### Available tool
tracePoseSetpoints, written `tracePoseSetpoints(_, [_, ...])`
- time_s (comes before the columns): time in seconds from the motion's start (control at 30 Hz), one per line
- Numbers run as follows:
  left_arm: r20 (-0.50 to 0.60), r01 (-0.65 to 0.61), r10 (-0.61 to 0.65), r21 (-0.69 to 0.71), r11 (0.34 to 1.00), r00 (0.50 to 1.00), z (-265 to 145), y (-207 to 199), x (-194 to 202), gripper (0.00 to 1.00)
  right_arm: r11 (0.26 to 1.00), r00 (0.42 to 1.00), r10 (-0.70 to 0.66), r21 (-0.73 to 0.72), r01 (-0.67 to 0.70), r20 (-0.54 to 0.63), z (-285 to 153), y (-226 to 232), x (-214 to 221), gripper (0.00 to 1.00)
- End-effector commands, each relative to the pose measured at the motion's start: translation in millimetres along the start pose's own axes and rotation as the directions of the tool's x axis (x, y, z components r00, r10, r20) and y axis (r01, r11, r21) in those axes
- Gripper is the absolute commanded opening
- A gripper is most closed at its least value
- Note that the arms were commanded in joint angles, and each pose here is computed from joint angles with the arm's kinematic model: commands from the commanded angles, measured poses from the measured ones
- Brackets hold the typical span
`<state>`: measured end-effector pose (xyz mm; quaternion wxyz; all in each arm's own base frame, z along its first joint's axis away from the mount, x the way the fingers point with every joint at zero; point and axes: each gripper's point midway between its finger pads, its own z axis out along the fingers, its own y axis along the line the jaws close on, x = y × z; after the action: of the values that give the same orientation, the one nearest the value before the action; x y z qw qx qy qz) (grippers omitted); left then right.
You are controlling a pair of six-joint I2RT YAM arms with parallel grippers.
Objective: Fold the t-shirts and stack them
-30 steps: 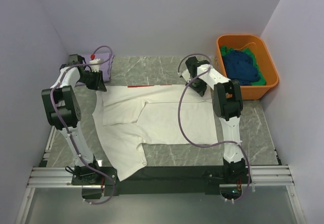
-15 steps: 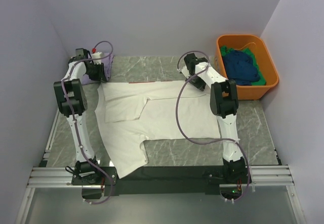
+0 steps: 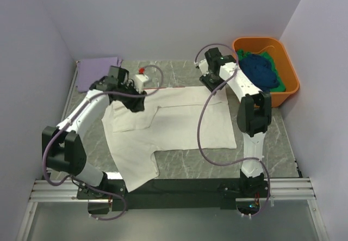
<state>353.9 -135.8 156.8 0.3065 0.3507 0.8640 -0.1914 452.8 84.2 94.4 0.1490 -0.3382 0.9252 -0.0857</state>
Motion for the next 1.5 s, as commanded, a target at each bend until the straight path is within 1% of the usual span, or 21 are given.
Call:
tracePoseSetpoints(0.0, [-0.104, -0.015, 0.016, 0.002, 1.000, 0.994, 22.0, -27.5, 42.2, 0.49, 0.994, 0.994, 0.074, -0.087, -0.066, 0.086, -40.4, 10.7, 0.7, 0.52])
tracePoseSetpoints(0.07, [-0.155, -0.050, 0.047, -0.017, 0.999, 0.987, 35.2, -44.0, 54.8, 0.49, 0.991, 0.994, 0.075, -0.116, -0.065, 0.082, -45.5, 18.1, 8.4, 0.52])
tracePoseSetpoints(0.1, [-0.182, -0.074, 0.071, -0.014, 0.997, 0.981, 43.1, -53.1, 59.3, 0.48, 0.989, 0.996, 0.071, -0.134, -0.062, 0.063, -42.7, 24.5, 16.6, 0.52])
tracePoseSetpoints(0.13, [-0.197, -0.070, 0.065, -0.022, 0.997, 0.978, 46.9, -55.0, 63.4, 0.48, 0.987, 0.994, 0.074, -0.146, -0.062, 0.077, -48.5, 26.8, 17.9, 0.52])
tracePoseSetpoints(0.2, [-0.229, -0.090, 0.076, -0.049, 0.995, 0.970, 57.4, -56.0, 70.6, 0.48, 0.984, 0.996, 0.069, -0.167, -0.060, 0.050, -44.3, 35.2, 29.8, 0.52])
tracePoseSetpoints(0.3, [-0.259, -0.110, 0.085, -0.085, 0.990, 0.962, 70.7, -52.9, 75.1, 0.48, 0.982, 0.996, 0.077, -0.176, -0.069, 0.041, -44.0, 40.8, 42.1, 0.51])
tracePoseSetpoints(0.4, [-0.279, -0.101, 0.067, -0.109, 0.989, 0.958, 80.7, -47.2, 76.8, 0.47, 0.983, 0.996, 0.079, -0.172, -0.072, 0.035, -43.5, 42.5, 51.3, 0.51])
tracePoseSetpoints(0.53, [-0.263, -0.109, 0.072, -0.129, 0.986, 0.962, 89.9, -42.0, 70.5, 0.45, 0.982, 0.995, 0.092, -0.166, -0.086, 0.031, -44.4, 40.7, 59.3, 0.50])
tracePoseSetpoints(0.6, [-0.276, -0.113, 0.074, -0.128, 0.985, 0.958, 95.4, -39.6, 72.7, 0.44, 0.982, 0.995, 0.100, -0.166, -0.095, 0.023, -43.2, 39.8, 62.5, 0.50])
tracePoseSetpoints(0.7, [-0.276, -0.119, 0.083, -0.117, 0.986, 0.958, 99.6, -40.5, 71.6, 0.39, 0.982, 0.995, 0.103, -0.161, -0.099, 0.015, -42.0, 38.2, 65.2, 0.50])
tracePoseSetpoints(0.8, [-0.268, -0.123, 0.093, -0.096, 0.988, 0.959, 98.6, -44.9, 67.8, 0.26, 0.982, 0.994, 0.107, -0.155, -0.104, 0.012, -41.6, 36.2, 66.8, 0.50])
tracePoseSetpoints(0.83, [-0.263, -0.121, 0.094, -0.090, 0.989, 0.960, 97.8, -46.2, 66.0, 0.17, 0.983, 0.994, 0.104, -0.154, -0.101, 0.012, -41.7, 36.4, 66.7, 0.49])
tracePoseSetpoints(0.9, [-0.258, -0.120, 0.099, -0.068, 0.990, 0.961, 91.4, -52.0, 62.0, 0.08, 0.983, 0.995, 0.104, -0.151, -0.101, 0.011, -41.6, 35.4, 67.3, 0.49])
tracePoseSetpoints(0.93, [-0.256, -0.117, 0.099, -0.059, 0.991, 0.962, 88.5, -54.0, 60.7, 0.01, 0.983, 0.994, 0.107, -0.148, -0.104, 0.011, -41.3, 34.0, 67.6, 0.49])
tracePoseSetpoints(0.97, [-0.242, -0.114, 0.103, -0.036, 0.993, 0.965, 86.0, -59.2, 54.8, 0.01, 0.984, 0.995, 0.104, -0.147, -0.101, 0.011, -41.6, 34.3, 67.8, 0.49])
tracePoseSetpoints(1.07, [-0.244, -0.098, 0.103, 0.032, 0.995, 0.964, 76.8, -75.5, 52.5, 0.01, 0.983, 0.995, 0.103, -0.150, -0.101, 0.004, -41.1, 34.6, 68.2, 0.49])
tracePoseSetpoints(1.17, [-0.277, -0.076, 0.103, 0.107, 0.991, 0.955, 72.8, -92.4, 61.3, 0.01, 0.983, 0.994, 0.105, -0.154, -0.104, 0.000, -40.5, 34.4, 67.7, 0.49])
tracePoseSetpoints(1.37, [-0.308, -0.059, 0.116, 0.191, 0.980, 0.944, 74.8, -113.9, 75.7, 0.01, 0.982, 0.995, 0.103, -0.159, -0.103, -0.004, -39.7, 34.2, 65.3, 0.48])
tracePoseSetpoints(1.4, [-0.306, -0.052, 0.112, 0.196, 0.979, 0.945, 75.7, -115.7, 75.5, 0.05, 0.981, 0.995, 0.103, -0.162, -0.103, -0.008, -38.5, 34.8, 65.4, 0.48])
tracePoseSetpoints(1.43, [-0.303, -0.050, 0.110, 0.200, 0.979, 0.946, 75.4, -116.6, 74.9, 0.19, 0.981, 0.995, 0.101, -0.163, -0.101, -0.012, -38.1, 35.2, 66.2, 0.48])
tracePoseSetpoints(1.47, [-0.301, -0.048, 0.110, 0.206, 0.977, 0.947, 74.8, -117.5, 74.5, 0.23, 0.981, 0.995, 0.102, -0.165, -0.103, -0.013, -38.8, 35.2, 67.0, 0.48])
